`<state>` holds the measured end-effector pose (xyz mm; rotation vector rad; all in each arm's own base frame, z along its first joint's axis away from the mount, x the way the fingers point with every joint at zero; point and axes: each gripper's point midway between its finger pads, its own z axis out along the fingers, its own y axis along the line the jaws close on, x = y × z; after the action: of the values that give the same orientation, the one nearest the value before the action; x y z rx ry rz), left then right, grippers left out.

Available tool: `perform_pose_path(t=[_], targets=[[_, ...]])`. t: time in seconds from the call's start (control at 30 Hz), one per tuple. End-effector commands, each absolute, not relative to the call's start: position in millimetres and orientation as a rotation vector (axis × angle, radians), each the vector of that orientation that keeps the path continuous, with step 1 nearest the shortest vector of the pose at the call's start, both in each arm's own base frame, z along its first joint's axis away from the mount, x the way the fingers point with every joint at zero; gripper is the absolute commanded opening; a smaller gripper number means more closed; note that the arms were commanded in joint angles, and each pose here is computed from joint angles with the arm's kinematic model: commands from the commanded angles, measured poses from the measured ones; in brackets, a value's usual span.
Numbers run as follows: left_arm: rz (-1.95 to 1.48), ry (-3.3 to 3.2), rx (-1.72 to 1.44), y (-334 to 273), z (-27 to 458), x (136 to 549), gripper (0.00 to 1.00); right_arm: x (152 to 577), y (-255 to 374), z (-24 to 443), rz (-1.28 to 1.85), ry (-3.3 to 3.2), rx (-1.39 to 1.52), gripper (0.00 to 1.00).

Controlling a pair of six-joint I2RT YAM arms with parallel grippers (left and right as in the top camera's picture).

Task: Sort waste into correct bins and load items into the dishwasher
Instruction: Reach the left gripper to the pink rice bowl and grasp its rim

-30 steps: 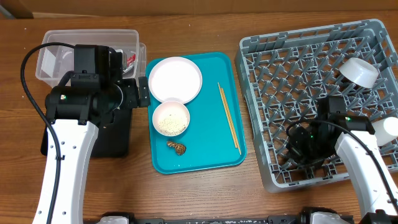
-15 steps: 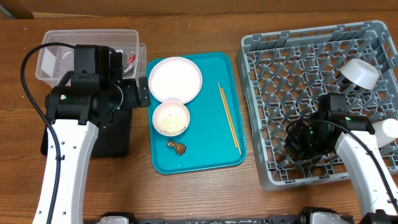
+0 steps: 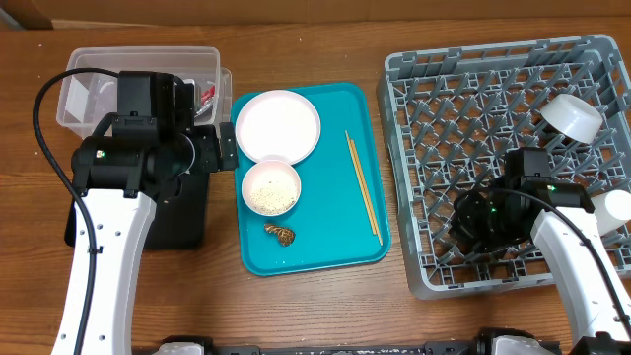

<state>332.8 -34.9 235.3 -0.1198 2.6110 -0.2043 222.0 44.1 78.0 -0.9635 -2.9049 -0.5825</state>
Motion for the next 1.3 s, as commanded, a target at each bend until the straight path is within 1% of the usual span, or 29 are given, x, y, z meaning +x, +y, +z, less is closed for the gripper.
perform_pose_path(t=[0.0,0.1,0.17,0.23,0.3,0.33,0.37,0.4,0.43,0.47,0.5,0.53,0.6,0.67,0.73,0.77,0.83,0.87,1.1,1.27], targets=[[-0.221,2.608,-0.117,-36.2,237.5,333.3,1.00,221.2,46.2,79.1,-0.596,-2.949,-0.868,0.04],[-0.221,2.608,-0.117,-36.1,237.4,333.2,1.00,228.5,41.9,87.1,-0.579,-3.030,-0.774,0.04],[-0.221,2.609,-0.117,-36.1,237.3,333.1,1.00,238.9,39.0,102.0,-0.578,-3.099,-0.717,0.04],[-0.220,2.611,-0.117,-36.1,237.0,332.5,1.00,252.9,32.3,124.6,-0.549,-3.182,-0.688,0.04],[-0.221,2.613,-0.117,-36.1,236.8,332.3,1.00,269.9,30.2,155.6,-0.564,-3.287,-0.598,0.05],[-0.221,2.613,-0.117,-36.1,236.8,332.3,1.00,276.2,29.8,168.5,-0.572,-3.328,-0.561,0.07],[-0.221,2.612,-0.117,-36.2,236.9,332.3,1.00,283.1,30.8,183.0,-0.592,-3.378,-0.491,0.11],[-0.222,2.612,-0.117,-36.3,236.9,332.3,1.00,288.3,33.6,194.7,-0.624,-3.420,-0.408,0.19],[-0.230,2.612,-0.115,-37.4,237.0,332.2,1.00,292.9,40.6,207.9,-0.695,-3.454,-0.298,0.43],[-0.247,2.613,-0.111,-39.5,237.2,332.0,1.00,295.3,47.6,218.6,-0.773,-3.463,-0.239,0.79],[-0.270,2.613,-0.104,-42.6,237.6,331.6,1.00,296.5,53.1,225.7,-0.834,-3.463,-0.205,0.92],[-0.300,2.613,-0.096,-46.4,238.1,331.1,1.00,297.3,54.9,229.1,-0.853,-3.470,-0.174,0.97],[-0.338,2.611,-0.085,-51.4,239.1,330.6,1.00,297.8,51.9,228.4,-0.811,-3.491,-0.132,0.97],[-0.348,2.609,-0.079,-53.4,239.7,331.0,1.00,297.0,35.0,220.9,-0.636,-3.514,-0.213,0.97],[-0.345,2.612,-0.062,-57.2,238.9,330.7,1.00,293.7,7.2,212.1,-0.376,-3.504,-0.475,1.00],[-0.349,2.617,-0.046,-61.4,237.8,330.5,1.00,290.1,-7.8,208.8,-0.238,-3.483,-0.616,1.00],[-0.347,2.635,-0.011,-70.4,232.9,330.5,1.00,283.5,-25.6,205.8,-0.069,-3.446,-0.772,1.00],[-0.331,2.650,-0.003,-74.4,228.5,331.0,1.00,280.7,-30.2,205.0,-0.021,-3.434,-0.798,1.00],[-0.235,2.801,0.050,-114.1,179.8,333.8,1.00,280.5,-28.3,204.8,-0.039,-3.432,-0.792,1.00],[-0.200,2.928,0.161,-150.2,131.4,330.9,1.00,281.4,-24.2,204.7,-0.082,-3.431,-0.783,1.00]])
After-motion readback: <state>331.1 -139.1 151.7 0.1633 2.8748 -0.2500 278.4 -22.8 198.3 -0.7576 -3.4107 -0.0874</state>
